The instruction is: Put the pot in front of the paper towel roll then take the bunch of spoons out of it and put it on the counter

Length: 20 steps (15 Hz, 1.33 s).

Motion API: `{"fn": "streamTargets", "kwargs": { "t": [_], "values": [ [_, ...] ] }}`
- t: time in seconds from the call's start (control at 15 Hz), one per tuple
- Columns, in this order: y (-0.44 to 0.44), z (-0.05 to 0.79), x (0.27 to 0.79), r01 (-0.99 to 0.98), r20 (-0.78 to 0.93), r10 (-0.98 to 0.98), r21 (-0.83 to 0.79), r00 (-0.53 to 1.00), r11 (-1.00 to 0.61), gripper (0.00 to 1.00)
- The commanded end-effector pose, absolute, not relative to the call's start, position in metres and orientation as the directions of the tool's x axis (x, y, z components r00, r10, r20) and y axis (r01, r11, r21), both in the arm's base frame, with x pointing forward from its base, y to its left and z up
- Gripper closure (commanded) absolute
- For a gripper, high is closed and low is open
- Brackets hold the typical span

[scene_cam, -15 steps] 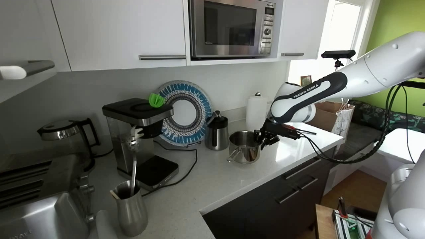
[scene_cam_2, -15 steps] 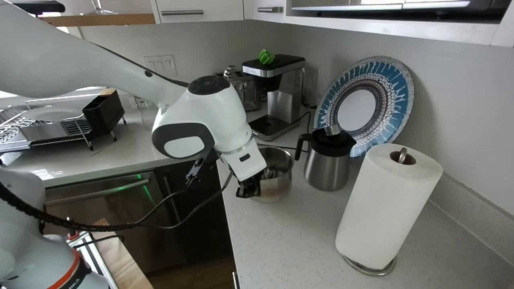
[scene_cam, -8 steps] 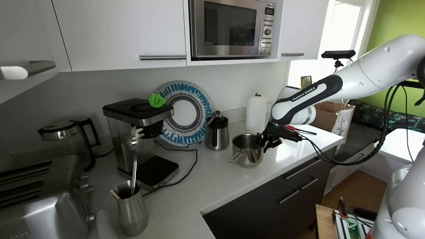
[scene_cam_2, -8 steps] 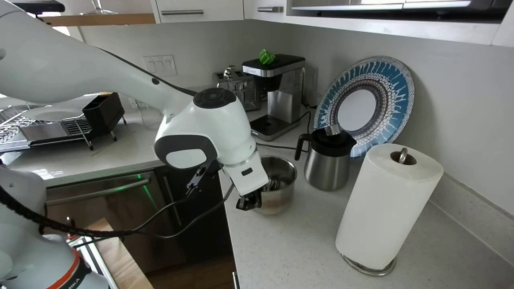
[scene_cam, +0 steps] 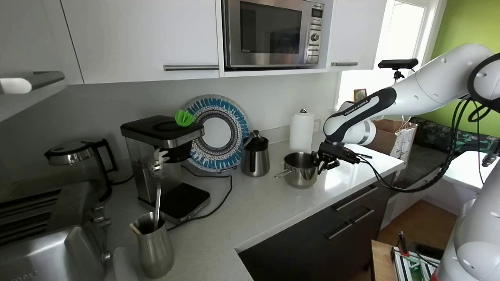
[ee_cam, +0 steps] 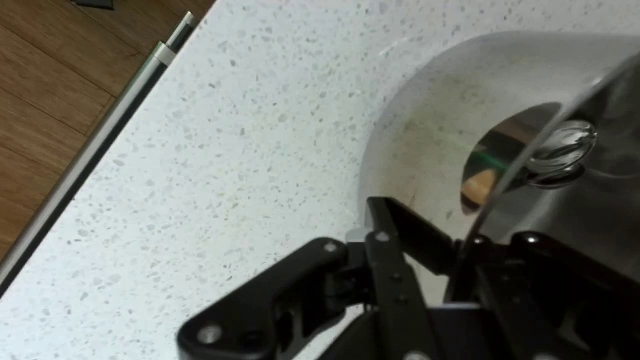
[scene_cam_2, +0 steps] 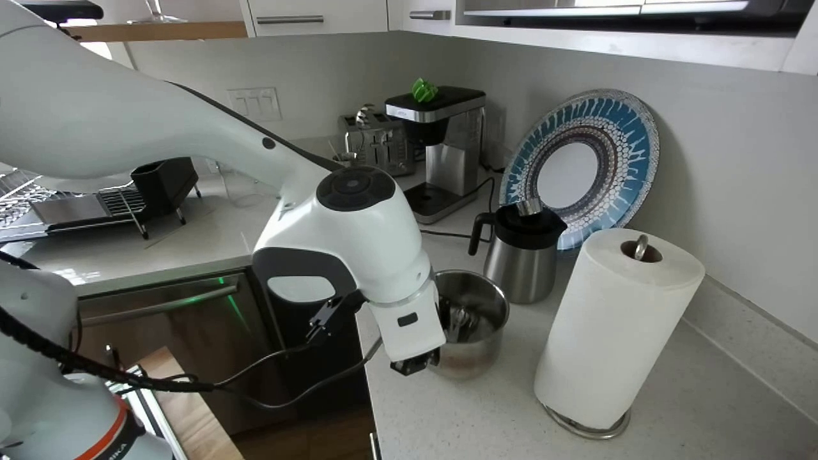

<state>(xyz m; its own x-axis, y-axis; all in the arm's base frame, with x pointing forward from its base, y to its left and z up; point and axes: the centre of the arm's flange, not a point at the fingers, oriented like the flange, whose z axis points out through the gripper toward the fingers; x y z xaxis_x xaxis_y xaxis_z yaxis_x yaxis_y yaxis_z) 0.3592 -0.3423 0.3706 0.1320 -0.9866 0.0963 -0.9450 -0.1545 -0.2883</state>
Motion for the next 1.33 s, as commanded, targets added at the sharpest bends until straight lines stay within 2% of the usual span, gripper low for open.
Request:
{"fn": "streamTargets", "kwargs": {
  "t": [0.0,0.47,0.53,0.6,0.73,0.93,1.13,1.27],
  "values": [
    [-0.365,0.377,0.365,-0.937,0.116,-0.991,-0.336,0.064,-0.099,0.98],
    [-0.386,0.371,0.361,-0.945,0.120,-0.992,-0.322,0.026,-0.063,0.98],
    [-0.388,0.369,0.360,-0.948,0.118,-0.993,-0.313,0.028,-0.064,0.67],
    [-0.389,0.367,0.359,-0.950,0.118,-0.993,-0.305,0.028,-0.063,0.65],
    [-0.391,0.372,0.358,-0.951,0.121,-0.992,-0.302,0.030,-0.066,0.52],
    [-0.383,0.403,0.351,-0.940,0.178,-0.983,-0.322,0.053,-0.109,0.30],
    [-0.376,0.440,0.358,-0.928,0.230,-0.962,-0.302,0.150,-0.217,0.06],
    [-0.374,0.460,0.370,-0.922,0.280,-0.937,-0.263,0.210,-0.286,0.00]
  ]
}}
